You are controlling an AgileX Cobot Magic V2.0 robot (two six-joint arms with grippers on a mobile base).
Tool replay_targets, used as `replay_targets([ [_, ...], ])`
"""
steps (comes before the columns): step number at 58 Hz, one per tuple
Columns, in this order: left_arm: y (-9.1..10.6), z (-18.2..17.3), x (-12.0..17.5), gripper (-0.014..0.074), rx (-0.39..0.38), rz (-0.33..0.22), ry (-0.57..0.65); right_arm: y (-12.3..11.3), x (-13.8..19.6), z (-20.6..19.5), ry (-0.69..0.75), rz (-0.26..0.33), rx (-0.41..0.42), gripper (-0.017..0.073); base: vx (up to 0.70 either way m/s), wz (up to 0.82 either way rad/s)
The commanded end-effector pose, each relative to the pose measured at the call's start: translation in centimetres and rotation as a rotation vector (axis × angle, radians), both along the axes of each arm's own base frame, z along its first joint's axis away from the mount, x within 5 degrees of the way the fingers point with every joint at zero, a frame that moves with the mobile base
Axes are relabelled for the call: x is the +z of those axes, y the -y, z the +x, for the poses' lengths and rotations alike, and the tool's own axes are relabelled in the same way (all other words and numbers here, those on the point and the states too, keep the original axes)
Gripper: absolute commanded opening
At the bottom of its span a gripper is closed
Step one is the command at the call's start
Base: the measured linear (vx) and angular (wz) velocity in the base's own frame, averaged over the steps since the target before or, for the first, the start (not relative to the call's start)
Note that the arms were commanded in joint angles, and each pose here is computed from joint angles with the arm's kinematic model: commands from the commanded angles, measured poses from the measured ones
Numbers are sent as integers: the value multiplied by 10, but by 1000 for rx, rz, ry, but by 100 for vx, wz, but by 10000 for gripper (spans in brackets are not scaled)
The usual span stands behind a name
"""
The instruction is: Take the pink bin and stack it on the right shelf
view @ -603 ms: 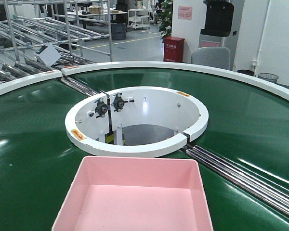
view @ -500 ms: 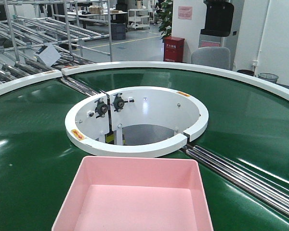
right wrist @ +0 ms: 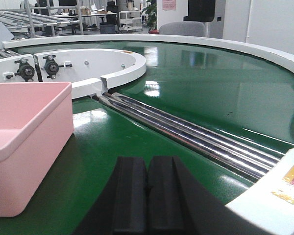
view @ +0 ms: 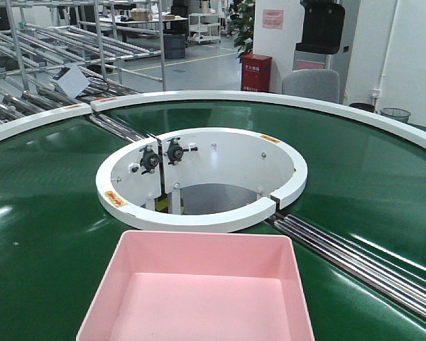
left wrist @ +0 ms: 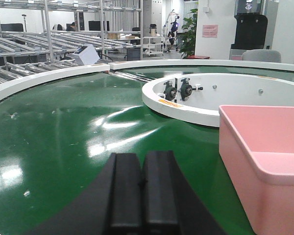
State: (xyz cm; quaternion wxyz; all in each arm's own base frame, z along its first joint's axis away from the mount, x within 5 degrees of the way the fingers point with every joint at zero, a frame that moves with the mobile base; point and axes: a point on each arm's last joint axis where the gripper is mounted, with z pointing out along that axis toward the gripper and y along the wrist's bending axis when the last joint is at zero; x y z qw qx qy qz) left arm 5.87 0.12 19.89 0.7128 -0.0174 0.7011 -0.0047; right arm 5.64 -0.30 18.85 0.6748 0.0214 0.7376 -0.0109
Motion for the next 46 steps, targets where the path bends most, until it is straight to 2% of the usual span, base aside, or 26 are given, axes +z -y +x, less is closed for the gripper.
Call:
replay_targets([
  [1, 1, 1, 4, -8, -9, -1, 66, 0, 9, -1, 99, -15, 0, -8, 0, 0],
  [16, 1, 1, 5, -8, -11, 0, 77, 0, 10, -1, 107, -16, 1, -8, 0, 0],
  [28, 1, 0, 13, -8, -16, -1, 138, -1, 14, -1, 159, -16, 5, -8, 0, 0],
  [36, 4, -9, 51, -8, -48, -20, 434, -1, 43, -5, 255, -9, 7, -8, 0, 0],
  [41, 3, -13, 81, -8, -43, -18, 464, -1, 73, -7, 289, -22, 5, -8, 0, 0],
  [46, 2, -15, 112, -8, -27, 3, 426, -1, 102, -4, 299, -48, 2, -8, 0, 0],
])
